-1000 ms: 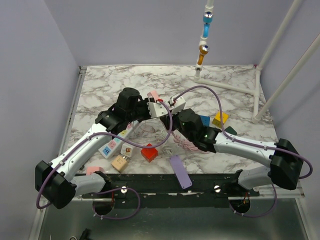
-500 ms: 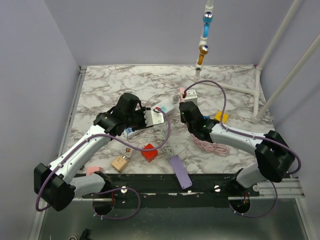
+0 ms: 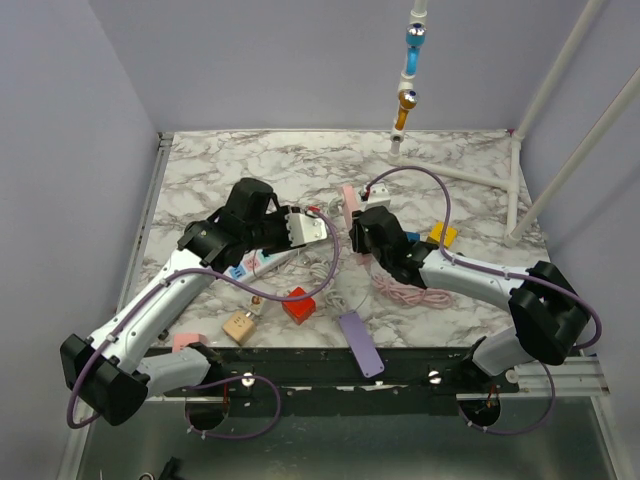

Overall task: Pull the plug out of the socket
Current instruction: Place the plug at the center of the board.

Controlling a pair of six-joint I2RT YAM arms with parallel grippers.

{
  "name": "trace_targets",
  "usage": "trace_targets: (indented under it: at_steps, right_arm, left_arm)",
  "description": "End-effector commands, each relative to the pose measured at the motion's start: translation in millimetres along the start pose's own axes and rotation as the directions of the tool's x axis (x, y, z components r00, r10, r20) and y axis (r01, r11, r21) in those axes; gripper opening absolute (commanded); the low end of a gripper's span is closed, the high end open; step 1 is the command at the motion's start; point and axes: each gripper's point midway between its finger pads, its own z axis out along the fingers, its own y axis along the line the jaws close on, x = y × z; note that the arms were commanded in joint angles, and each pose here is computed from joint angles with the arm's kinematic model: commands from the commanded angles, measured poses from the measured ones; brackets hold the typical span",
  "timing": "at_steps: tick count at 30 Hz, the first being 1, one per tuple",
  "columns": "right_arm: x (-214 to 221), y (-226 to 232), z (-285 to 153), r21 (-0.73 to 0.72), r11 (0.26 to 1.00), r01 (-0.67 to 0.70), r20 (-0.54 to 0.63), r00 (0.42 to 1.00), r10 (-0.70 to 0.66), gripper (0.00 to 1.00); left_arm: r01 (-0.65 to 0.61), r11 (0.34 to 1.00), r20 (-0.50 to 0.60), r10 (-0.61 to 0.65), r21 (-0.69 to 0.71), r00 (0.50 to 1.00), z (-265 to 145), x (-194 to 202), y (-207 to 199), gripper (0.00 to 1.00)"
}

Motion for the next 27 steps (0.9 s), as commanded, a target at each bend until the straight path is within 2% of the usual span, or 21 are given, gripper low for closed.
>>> trace_targets:
  at_steps: [1, 5, 10, 13, 17, 19, 21, 24, 27]
  right_arm:
    - [-43.7, 23.8, -7.8, -0.097, 0.992, -0.080, 0.116, 0.989, 0.091, 0.01]
    - [-59.3, 33.2, -5.5, -0.122, 0.988, -0.099, 0.126, 0.985, 0.114, 0.01]
    - [-84.8, 34.1, -9.1, -0.135, 0.984, -0.114, 0.157, 0.978, 0.135, 0.01]
    - [-98.2, 30.8, -13.3, -0.148, 0.982, -0.119, 0.176, 0.974, 0.144, 0.01]
    - [-102.2, 25.3, -17.1, -0.138, 0.984, -0.109, 0.182, 0.974, 0.134, 0.01]
    - [-98.8, 22.6, -18.2, -0.133, 0.985, -0.111, 0.175, 0.975, 0.134, 0.01]
    - [-93.5, 20.5, -17.7, -0.132, 0.984, -0.117, 0.165, 0.977, 0.139, 0.01]
    - [-89.8, 20.2, -15.9, -0.131, 0.983, -0.129, 0.156, 0.977, 0.149, 0.01]
    - [-92.5, 20.1, -15.8, -0.135, 0.981, -0.141, 0.160, 0.974, 0.162, 0.01]
  left_arm:
    - [0.038, 0.996, 0.064, -0.043, 0.085, 0.997, -13.6, -16.7, -16.3, 0.00]
    - [0.039, 0.984, 0.085, -0.055, 0.176, 0.995, -9.0, -21.9, -38.8, 0.00]
    - [0.068, 0.979, 0.094, -0.087, 0.194, 0.992, -9.0, -23.3, -47.4, 0.00]
    - [0.115, 0.985, 0.045, -0.121, 0.132, 0.992, -1.8, -7.4, -41.6, 0.00]
    - [0.311, 0.950, -0.048, -0.310, 0.014, 0.950, 1.3, 30.4, -14.2, 0.00]
    - [0.354, 0.934, -0.110, -0.348, 0.046, 0.931, 1.6, 46.4, -22.6, 0.00]
    - [0.341, 0.935, -0.118, -0.329, 0.098, 0.937, 2.7, 50.1, -39.5, 0.00]
    - [0.274, 0.951, -0.095, -0.263, 0.142, 0.960, 10.2, 47.5, -61.0, 0.08]
    - [0.242, 0.957, -0.138, -0.221, 0.158, 0.965, 24.4, 55.6, -71.6, 0.26]
